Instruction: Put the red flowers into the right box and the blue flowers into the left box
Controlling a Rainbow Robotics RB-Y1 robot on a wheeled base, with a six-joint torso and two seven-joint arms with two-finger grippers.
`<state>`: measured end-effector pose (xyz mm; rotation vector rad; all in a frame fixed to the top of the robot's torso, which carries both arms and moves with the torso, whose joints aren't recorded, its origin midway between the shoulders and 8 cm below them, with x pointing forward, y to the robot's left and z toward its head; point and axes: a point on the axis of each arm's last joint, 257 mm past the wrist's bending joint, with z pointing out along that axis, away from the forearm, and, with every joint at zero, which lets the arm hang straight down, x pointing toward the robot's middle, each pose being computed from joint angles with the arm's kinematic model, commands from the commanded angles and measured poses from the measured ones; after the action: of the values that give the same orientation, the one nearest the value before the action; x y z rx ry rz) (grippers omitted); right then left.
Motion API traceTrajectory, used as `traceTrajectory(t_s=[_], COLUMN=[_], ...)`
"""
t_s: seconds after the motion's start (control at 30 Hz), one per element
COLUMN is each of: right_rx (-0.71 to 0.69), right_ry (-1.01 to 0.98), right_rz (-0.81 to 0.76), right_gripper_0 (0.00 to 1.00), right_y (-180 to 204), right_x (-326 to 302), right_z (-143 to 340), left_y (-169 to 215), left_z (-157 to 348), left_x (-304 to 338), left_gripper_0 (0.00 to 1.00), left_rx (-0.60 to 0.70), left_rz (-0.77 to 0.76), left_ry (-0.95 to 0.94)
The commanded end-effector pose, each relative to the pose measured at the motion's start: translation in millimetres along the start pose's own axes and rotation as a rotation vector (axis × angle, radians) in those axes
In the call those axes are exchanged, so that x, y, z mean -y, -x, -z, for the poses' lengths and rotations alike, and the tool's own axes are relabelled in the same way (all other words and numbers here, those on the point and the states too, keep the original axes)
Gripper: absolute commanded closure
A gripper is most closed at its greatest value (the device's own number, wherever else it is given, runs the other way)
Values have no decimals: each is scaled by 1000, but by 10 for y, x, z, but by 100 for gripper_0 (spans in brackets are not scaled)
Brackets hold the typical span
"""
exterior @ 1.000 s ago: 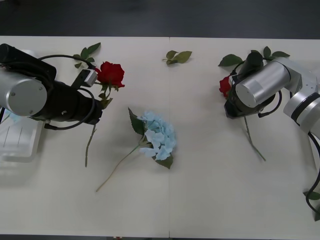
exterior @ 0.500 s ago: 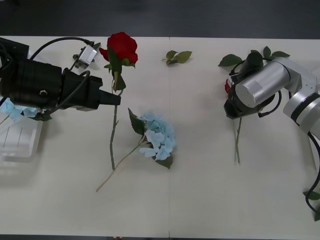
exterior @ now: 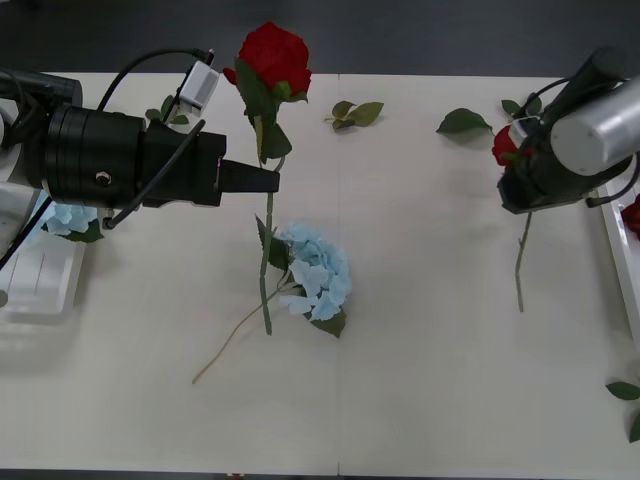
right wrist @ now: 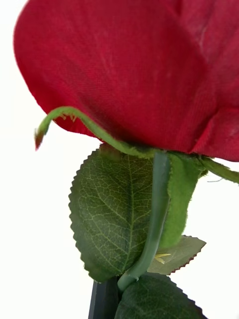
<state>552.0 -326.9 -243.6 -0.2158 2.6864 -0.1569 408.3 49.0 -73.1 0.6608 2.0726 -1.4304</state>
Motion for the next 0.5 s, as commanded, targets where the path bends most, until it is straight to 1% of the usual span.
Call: traceTrajectory(t_s=[0.03,0.27,0.4,0.5], right_rx=[23,-47,-63,-65], right_ry=[-74,-230,-327,-400], right_rz=[72,62,61,69], right_gripper_0=[100,100,100,100], right_y=[74,-230,-296,-291], right_x=[561,1465,1869,2111], right_z=[503,1091,1245,1302], left_y=[196,193,217,220], left_z=[-40,-157,-216,-254], left_x=[219,314,374,419], left_gripper_0=[100,100,100,100], left_rx=[24,4,0,-5], left_rz=[-75,-120,-189,-200], left_ry=[-36,-54,-66,-76])
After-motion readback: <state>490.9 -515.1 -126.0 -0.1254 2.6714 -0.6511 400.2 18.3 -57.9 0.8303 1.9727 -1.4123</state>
